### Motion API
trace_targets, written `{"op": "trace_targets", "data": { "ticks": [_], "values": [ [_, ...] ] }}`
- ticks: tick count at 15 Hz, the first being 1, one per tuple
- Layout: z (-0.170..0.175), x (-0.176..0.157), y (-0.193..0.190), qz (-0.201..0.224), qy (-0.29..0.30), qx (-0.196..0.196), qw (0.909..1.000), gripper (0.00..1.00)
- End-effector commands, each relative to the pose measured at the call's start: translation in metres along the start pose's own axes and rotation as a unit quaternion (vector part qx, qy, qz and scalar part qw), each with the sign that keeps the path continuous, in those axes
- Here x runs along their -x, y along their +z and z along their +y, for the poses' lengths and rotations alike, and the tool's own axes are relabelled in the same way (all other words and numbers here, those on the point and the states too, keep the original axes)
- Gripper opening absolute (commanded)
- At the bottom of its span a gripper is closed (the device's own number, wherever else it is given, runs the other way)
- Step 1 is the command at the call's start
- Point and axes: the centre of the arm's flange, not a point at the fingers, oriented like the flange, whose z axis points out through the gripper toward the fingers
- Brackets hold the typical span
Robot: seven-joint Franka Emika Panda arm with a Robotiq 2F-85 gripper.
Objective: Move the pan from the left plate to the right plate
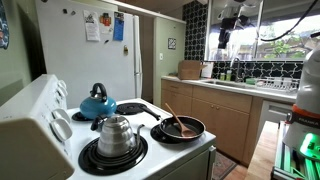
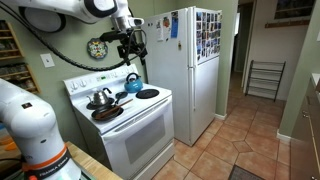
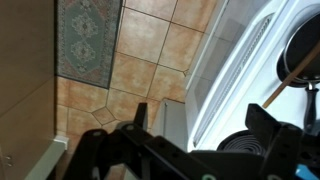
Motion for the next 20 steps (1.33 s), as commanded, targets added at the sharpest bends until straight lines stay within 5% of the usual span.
{"op": "trace_targets", "data": {
  "ticks": [1,7,10,11,20],
  "values": [
    [-0.056,-0.055,0.020,-0.009,-0.074,-0.025,0.9969,1.00],
    [-0.158,-0.112,0.044,-0.056,-0.137,-0.032,0.9884,1.00],
    [-0.195,-0.124,0.045,-0.075,-0.203,-0.039,0.9756,1.00],
    [-0.185,-0.109,0.050,-0.058,-0.174,-0.029,0.9827,1.00],
    [-0.198,-0.120,0.049,-0.066,-0.198,-0.032,0.9775,1.00]
  ]
}}
